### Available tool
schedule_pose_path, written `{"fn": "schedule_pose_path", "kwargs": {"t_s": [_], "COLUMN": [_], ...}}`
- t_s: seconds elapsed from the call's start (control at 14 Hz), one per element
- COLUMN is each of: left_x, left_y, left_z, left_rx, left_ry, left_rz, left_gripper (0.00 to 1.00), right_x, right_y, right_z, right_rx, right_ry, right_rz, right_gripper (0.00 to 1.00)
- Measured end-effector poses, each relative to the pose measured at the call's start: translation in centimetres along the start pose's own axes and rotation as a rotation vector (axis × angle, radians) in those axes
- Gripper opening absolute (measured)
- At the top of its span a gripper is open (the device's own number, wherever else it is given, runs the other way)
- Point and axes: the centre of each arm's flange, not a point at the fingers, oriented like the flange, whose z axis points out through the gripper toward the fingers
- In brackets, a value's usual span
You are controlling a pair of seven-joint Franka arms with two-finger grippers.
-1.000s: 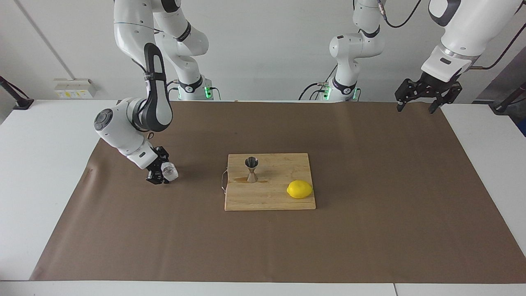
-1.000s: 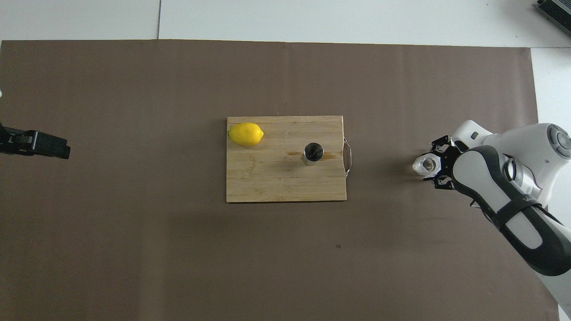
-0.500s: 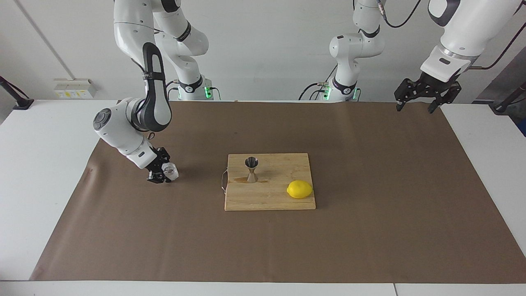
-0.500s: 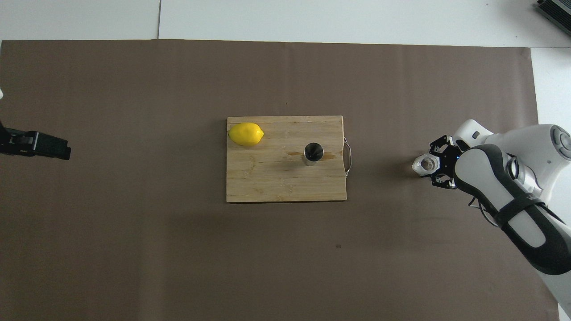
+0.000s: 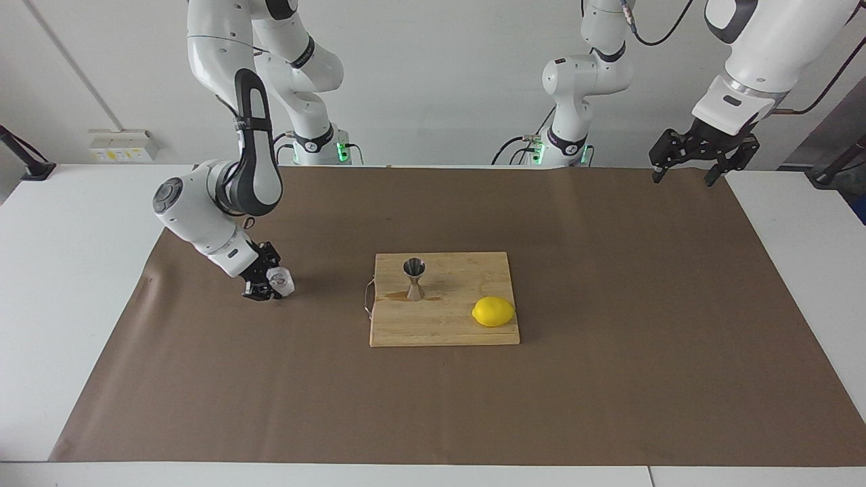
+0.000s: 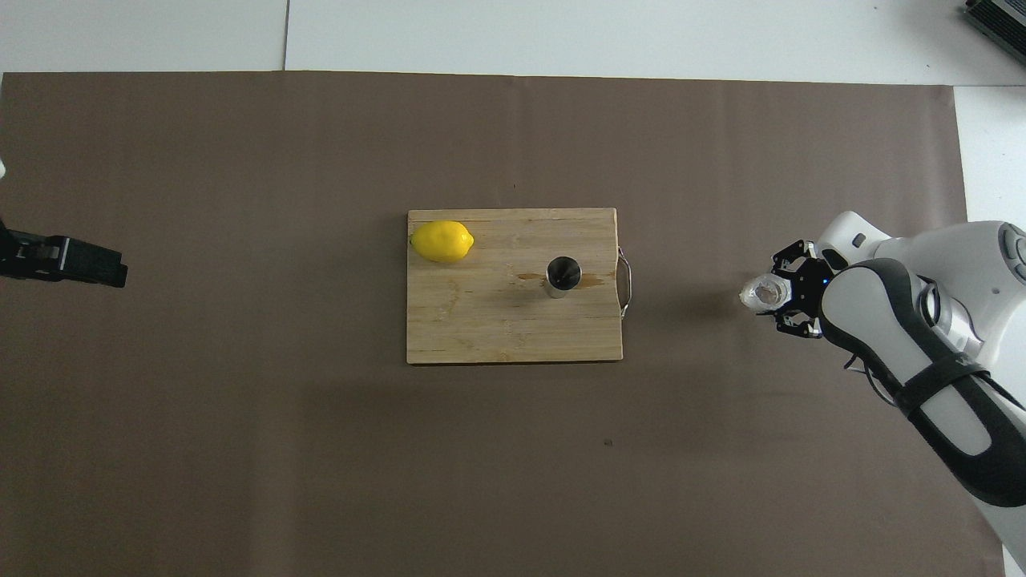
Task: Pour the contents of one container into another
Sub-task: 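Close the right gripper around the clear glass cup, then lift the glass with the right gripper toward the metal cup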
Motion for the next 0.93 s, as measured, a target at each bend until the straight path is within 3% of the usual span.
{"fn": "schedule_pose_path", "kwargs": {"t_s": [0.21,0.93], "left_x": [0.0,0.0], "left_y": [0.0,0.0], "left_z": [0.0,0.0], "left_rx": [0.0,0.0], "left_ry": [0.0,-0.001], "left_rz": [0.0,0.0], "left_gripper": [1.0,1.0], "right_x": [1.7,12.5], "right_y": [0.1,2.5], "right_z": [-1.5,-6.2], "right_rx": [-0.01,-0.032], "right_ry": [0.017,0.049], "right_rz": [-0.004,0.105], "right_gripper": [0.51,0.51]}}
